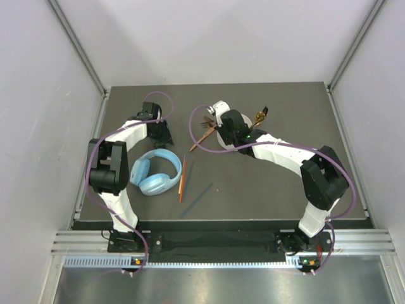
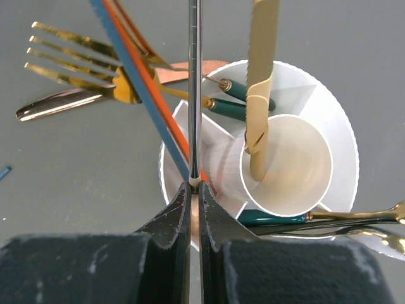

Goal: Sort the eating utensils into containers
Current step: Place the chopstick in the container.

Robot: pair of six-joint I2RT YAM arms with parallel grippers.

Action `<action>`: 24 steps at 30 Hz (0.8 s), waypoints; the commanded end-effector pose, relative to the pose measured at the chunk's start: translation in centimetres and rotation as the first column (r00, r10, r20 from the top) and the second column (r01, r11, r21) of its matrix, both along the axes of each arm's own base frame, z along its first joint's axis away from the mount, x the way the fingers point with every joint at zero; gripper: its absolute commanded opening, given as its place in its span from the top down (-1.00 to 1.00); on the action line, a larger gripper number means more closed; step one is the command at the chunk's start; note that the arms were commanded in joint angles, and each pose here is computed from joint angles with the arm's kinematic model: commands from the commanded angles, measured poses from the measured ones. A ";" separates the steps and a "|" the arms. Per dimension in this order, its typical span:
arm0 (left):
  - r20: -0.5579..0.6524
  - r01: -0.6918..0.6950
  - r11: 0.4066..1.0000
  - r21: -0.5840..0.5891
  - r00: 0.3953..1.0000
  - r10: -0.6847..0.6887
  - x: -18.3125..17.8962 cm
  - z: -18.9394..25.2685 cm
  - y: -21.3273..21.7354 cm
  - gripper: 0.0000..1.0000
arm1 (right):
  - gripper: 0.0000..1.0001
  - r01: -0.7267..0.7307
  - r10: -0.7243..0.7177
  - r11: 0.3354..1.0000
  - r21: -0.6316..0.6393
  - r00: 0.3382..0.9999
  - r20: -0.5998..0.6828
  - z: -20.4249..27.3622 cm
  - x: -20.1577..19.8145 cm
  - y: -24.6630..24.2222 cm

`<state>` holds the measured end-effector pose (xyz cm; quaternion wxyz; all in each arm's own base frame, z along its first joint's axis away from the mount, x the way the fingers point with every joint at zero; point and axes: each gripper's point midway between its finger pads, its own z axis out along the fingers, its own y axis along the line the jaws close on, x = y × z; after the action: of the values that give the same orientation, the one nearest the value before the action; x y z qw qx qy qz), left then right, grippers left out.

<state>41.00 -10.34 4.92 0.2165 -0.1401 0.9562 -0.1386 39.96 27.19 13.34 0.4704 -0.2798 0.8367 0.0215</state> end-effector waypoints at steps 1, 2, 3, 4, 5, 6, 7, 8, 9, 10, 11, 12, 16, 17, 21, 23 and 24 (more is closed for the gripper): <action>0.010 0.009 1.000 0.008 1.000 -0.009 -0.3 0.2 -0.1 0.07 | 1.00 -0.005 0.003 0.998 0.062 0.999 0.040 1.1 0.6 0.9; 0.008 0.011 1.000 0.008 1.000 -0.011 -0.4 0.2 -0.1 0.07 | 1.00 -0.005 0.003 0.998 0.057 0.999 0.034 0.9 0.4 0.8; 0.015 0.013 1.000 0.008 1.000 -0.014 -0.2 0.4 -0.2 0.07 | 1.00 -0.003 0.002 0.998 0.055 0.999 0.034 0.9 0.4 0.8; 0.014 0.016 1.000 0.006 1.000 -0.016 -0.2 0.4 -0.3 0.07 | 1.00 -0.002 0.001 0.999 0.049 1.000 0.024 0.7 0.3 0.7; 0.019 0.014 1.000 0.005 1.000 -0.015 0.0 0.5 -0.3 0.07 | 1.00 -0.003 0.002 0.999 0.048 1.000 0.022 0.7 0.3 0.7; 0.019 0.016 1.000 0.007 1.000 -0.017 0.0 0.6 -0.4 0.07 | 0.96 -0.003 0.002 0.999 0.043 1.000 0.020 0.6 0.3 0.6; 0.017 0.019 1.000 0.006 1.000 -0.019 0.0 0.5 -0.5 0.07 | 0.91 0.000 0.000 0.999 0.040 1.000 0.015 0.4 0.2 0.6; 0.017 0.018 1.000 0.005 1.000 -0.018 0.0 0.6 -0.5 0.07 | 0.83 0.001 -0.001 0.999 0.038 1.000 0.011 0.3 0.2 0.5; 0.019 0.017 1.000 0.005 1.000 -0.018 0.1 0.7 -0.5 0.07 | 0.79 0.003 -0.004 0.999 0.037 1.000 0.010 0.3 0.1 0.3; 0.017 0.020 1.000 0.006 1.000 -0.020 0.1 0.6 -0.5 0.07 | 0.76 0.001 -0.002 0.999 0.038 1.000 0.009 0.3 0.1 0.4; 0.022 0.021 1.000 0.004 1.000 -0.021 0.2 0.8 -0.6 0.07 | 0.66 0.002 -0.002 0.999 0.033 1.000 0.004 0.2 -0.1 0.3; 0.017 0.023 1.000 0.005 1.000 -0.023 0.1 0.7 -0.6 0.07 | 0.61 0.004 -0.004 0.999 0.033 1.000 0.001 0.2 -0.1 0.2; 0.016 0.027 1.000 0.006 1.000 -0.027 0.1 0.7 -0.7 0.07 | 0.46 0.012 -0.012 0.999 0.038 1.000 0.009 1.0 -0.3 -0.1; 0.020 0.028 1.000 0.004 0.999 -0.028 0.2 0.9 -0.8 0.07 | 0.45 0.016 -0.016 0.999 0.038 1.000 0.013 1.2 -0.3 -0.3; 0.025 0.031 1.000 0.000 0.999 -0.031 0.4 1.3 -1.0 0.07 | 0.45 0.026 -0.026 0.998 0.050 1.000 0.004 2.8 -1.2 -0.9; 0.026 0.029 1.000 0.007 0.999 -0.029 0.5 1.5 -0.9 0.07 | 0.42 -0.009 0.009 0.996 0.093 1.000 0.000 4.9 -2.5 -0.8; 0.028 0.026 1.000 0.011 0.999 -0.026 0.6 1.7 -0.8 0.07 | 0.39 -0.006 0.008 0.995 0.104 1.000 -0.016 5.4 -3.0 -1.0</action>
<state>40.75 -10.99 4.99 0.2131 -0.1325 0.9579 -0.1397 38.68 26.40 13.05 0.4502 -0.2770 0.8486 0.0229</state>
